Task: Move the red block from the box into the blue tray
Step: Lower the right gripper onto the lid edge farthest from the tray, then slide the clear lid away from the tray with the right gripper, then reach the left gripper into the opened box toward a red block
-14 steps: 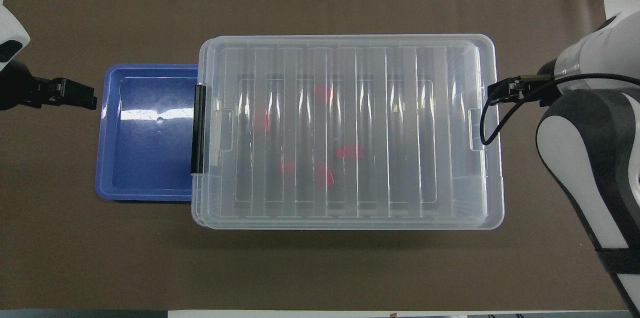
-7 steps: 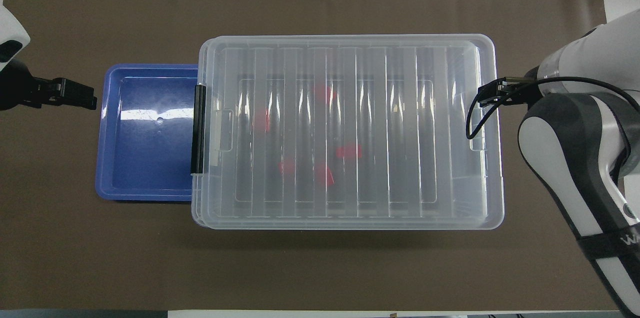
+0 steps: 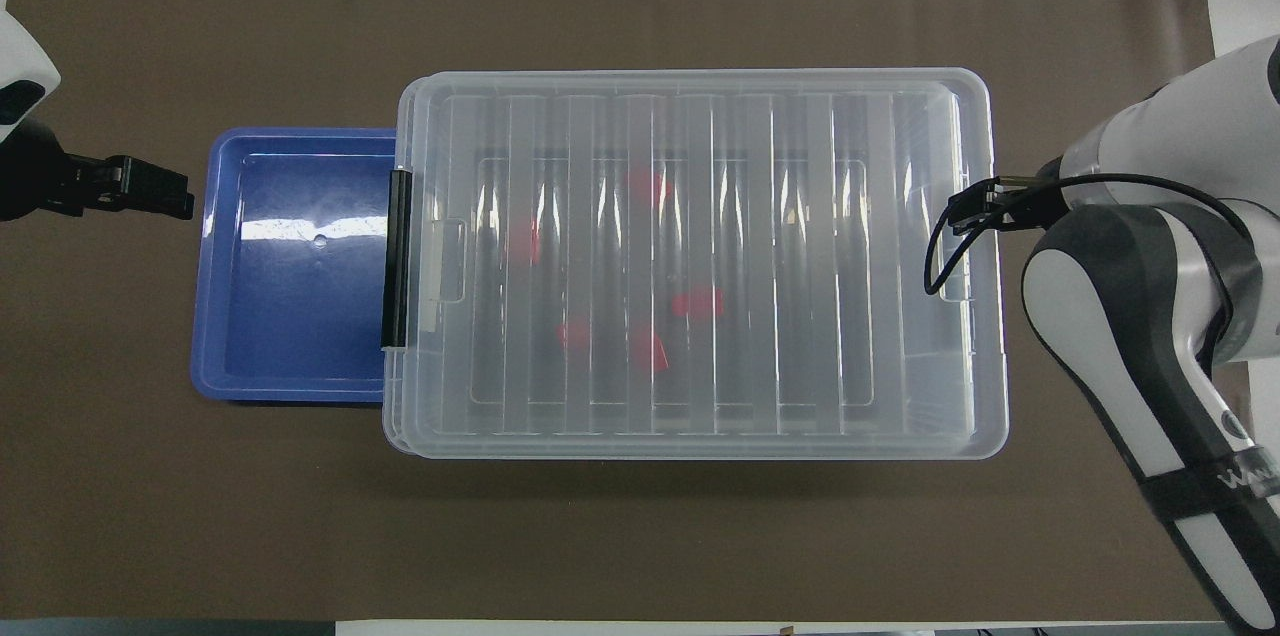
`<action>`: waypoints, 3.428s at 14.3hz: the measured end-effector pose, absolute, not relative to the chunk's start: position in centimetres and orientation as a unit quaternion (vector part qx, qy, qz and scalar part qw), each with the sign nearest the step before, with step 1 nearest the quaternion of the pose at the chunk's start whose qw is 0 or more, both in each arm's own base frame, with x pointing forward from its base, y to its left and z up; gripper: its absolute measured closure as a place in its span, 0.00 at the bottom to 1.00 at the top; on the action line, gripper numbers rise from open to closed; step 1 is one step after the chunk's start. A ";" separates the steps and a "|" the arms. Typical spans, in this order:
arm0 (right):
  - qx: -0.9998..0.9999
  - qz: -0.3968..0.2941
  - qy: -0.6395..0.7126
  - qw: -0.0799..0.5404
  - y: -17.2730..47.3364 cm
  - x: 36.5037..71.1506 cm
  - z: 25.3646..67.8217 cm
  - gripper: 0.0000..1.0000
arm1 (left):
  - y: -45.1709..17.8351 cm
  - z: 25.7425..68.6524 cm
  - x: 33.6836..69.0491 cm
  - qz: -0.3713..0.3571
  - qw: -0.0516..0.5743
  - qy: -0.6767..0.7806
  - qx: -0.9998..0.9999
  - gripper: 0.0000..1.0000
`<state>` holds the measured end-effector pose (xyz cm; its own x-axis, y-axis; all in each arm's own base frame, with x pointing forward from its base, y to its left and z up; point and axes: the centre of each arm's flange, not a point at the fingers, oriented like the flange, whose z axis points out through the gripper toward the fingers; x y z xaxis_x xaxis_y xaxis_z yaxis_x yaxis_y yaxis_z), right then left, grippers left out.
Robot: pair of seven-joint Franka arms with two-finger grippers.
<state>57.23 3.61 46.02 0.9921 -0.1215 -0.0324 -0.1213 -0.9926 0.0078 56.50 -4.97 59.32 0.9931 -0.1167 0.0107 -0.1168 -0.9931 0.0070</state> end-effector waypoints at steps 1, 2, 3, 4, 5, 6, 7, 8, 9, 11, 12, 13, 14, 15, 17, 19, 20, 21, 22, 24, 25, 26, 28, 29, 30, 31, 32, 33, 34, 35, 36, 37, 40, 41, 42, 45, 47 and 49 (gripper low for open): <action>0.998 -0.018 -0.061 0.003 3.6 57.0 45.9 0.00 | -5.0 59.3 56.5 0.005 0.004 -0.058 0.998 0.00; 0.998 -0.020 -0.062 0.003 3.5 56.9 45.8 0.00 | -5.0 59.3 56.5 0.005 0.004 -0.058 0.998 0.00; 0.998 -0.021 -0.063 0.003 3.3 56.8 45.7 0.00 | -5.0 59.3 56.5 0.005 0.004 -0.058 0.998 0.00; 0.998 -0.021 -0.062 0.003 2.9 56.7 45.7 0.00 | -5.0 59.3 56.5 0.005 0.004 -0.058 0.998 0.00; 0.998 -0.022 -0.059 0.003 2.4 56.6 45.7 0.00 | -5.0 59.3 56.5 0.005 0.004 -0.058 0.998 0.00; 0.998 -0.021 -0.056 0.003 1.8 56.6 45.7 0.00 | -5.0 59.3 56.5 0.005 0.004 -0.058 0.998 0.00; 0.998 -0.021 -0.054 0.002 1.2 56.6 45.7 0.00 | -5.0 59.3 56.5 0.005 0.004 -0.058 0.998 0.00; 0.998 -0.021 -0.053 0.002 0.7 56.6 45.7 0.00 | -5.0 59.3 56.5 0.005 0.004 -0.059 0.998 0.00; 0.998 -0.020 -0.052 0.002 0.2 56.6 45.7 0.00 | -5.0 59.3 56.5 0.005 0.004 -0.059 0.998 0.00; 0.999 -0.019 -0.047 0.002 -0.8 56.6 45.6 0.00 | -5.0 59.3 56.5 0.005 0.004 -0.059 0.998 0.00; 0.999 -0.019 -0.044 0.001 -1.3 56.6 45.6 0.00 | -5.0 59.3 56.5 0.005 0.004 -0.059 0.998 0.00; 0.999 -0.019 -0.040 0.001 -1.9 56.6 45.6 0.00 | -5.0 59.3 56.5 0.005 0.004 -0.058 0.998 0.00; 0.999 -0.019 -0.037 0.001 -2.6 56.5 45.7 0.00 | -5.0 59.3 56.5 0.005 0.004 -0.058 0.998 0.00; 0.999 -0.018 -0.034 0.001 -3.3 56.5 45.7 0.00 | -5.0 59.3 56.5 0.005 0.004 -0.058 0.998 0.00; 0.999 -0.018 -0.033 0.000 -4.4 56.4 45.7 0.00 | -5.0 59.3 56.5 0.005 0.004 -0.059 0.998 0.00; 0.999 -0.017 -0.029 0.000 -5.3 56.4 45.7 0.00 | -5.0 59.3 56.5 0.005 0.004 -0.059 0.998 0.00; 1.000 -0.017 -0.025 0.000 -5.8 56.3 45.7 0.00 | -5.0 59.3 56.5 0.005 0.004 -0.059 0.998 0.00; 1.000 -0.017 -0.024 0.000 -6.3 56.3 45.7 0.00 | -5.0 59.3 56.5 0.005 0.004 -0.059 0.998 0.00; 1.000 -0.016 -0.022 0.000 -6.8 56.2 45.7 0.00 | -5.1 59.3 56.5 0.005 0.004 -0.059 0.998 0.00; 1.000 -0.014 -0.019 0.000 -7.8 56.1 45.7 0.00 | -5.1 59.3 56.5 0.005 0.004 -0.060 0.998 0.00; 1.000 -0.013 -0.016 0.000 -8.4 56.1 45.8 0.00 | -5.1 59.3 56.5 0.005 0.004 -0.060 0.998 0.00; 1.000 -0.012 -0.014 0.000 -9.0 56.0 45.8 0.00 | -5.1 59.3 56.5 0.005 0.004 -0.060 0.998 0.00; 1.000 -0.009 -0.011 0.002 -10.2 55.9 45.9 0.00 | -5.2 59.3 56.5 0.005 0.004 -0.061 0.998 0.00; 1.000 -0.009 -0.008 0.003 -10.9 55.8 45.9 0.00 | -5.3 59.3 56.5 0.005 0.004 -0.061 0.998 0.00; 1.000 -0.008 -0.007 0.005 -11.6 55.7 46.0 0.00 | -5.3 59.3 56.5 0.005 0.004 -0.061 0.998 0.00; 1.000 -0.008 -0.006 0.005 -12.0 55.6 46.0 0.00 | -5.3 59.3 56.5 0.005 0.004 -0.062 0.998 0.00; 1.000 -0.008 -0.006 0.007 -12.3 55.6 46.1 0.00 | -5.4 59.3 56.5 0.005 0.004 -0.062 0.998 0.00; 1.000 -0.008 -0.007 0.010 -12.5 55.5 46.1 0.00 | -5.5 59.3 56.5 0.005 0.004 -0.063 0.998 0.00; 1.000 -0.008 -0.007 0.012 -12.7 55.5 46.1 0.00 | -5.7 59.3 56.4 0.005 0.004 -0.065 0.998 0.00; 1.000 -0.008 -0.007 0.014 -12.9 55.4 46.1 0.00 | -6.1 59.3 56.4 0.006 0.004 -0.069 0.998 0.00; 1.000 -0.008 -0.006 0.014 -13.1 55.4 46.1 0.00 | -6.8 59.3 56.3 0.006 0.005 -0.075 0.997 0.00; 1.000 -0.008 -0.005 0.015 -13.3 55.4 46.1 0.00 | -8.0 59.3 56.2 0.007 0.005 -0.085 0.996 0.00; 1.000 -0.008 -0.009 0.015 -14.1 55.2 46.2 0.00 | -12.8 58.7 55.4 0.017 0.007 -0.116 0.993 0.00; 1.000 -0.008 -0.006 0.015 -14.4 55.1 46.2 0.00 | -14.7 58.1 55.0 0.022 0.008 -0.121 0.992 0.00; 1.000 -0.006 -0.002 0.015 -14.8 55.1 46.3 0.00 | -16.6 57.5 54.6 0.027 0.009 -0.128 0.991 0.00; 1.000 0.001 0.005 0.017 -16.3 54.8 46.4 0.00 | -21.9 55.9 53.1 0.041 0.014 -0.163 0.986 0.00; 1.000 0.001 0.003 0.018 -16.8 54.7 46.4 0.00 | -24.5 54.3 52.2 0.046 0.017 -0.173 0.984 0.00; 1.000 0.001 0.002 0.018 -16.9 54.6 46.4 0.00 | -26.9 51.9 52.0 0.049 0.020 -0.186 0.981 0.00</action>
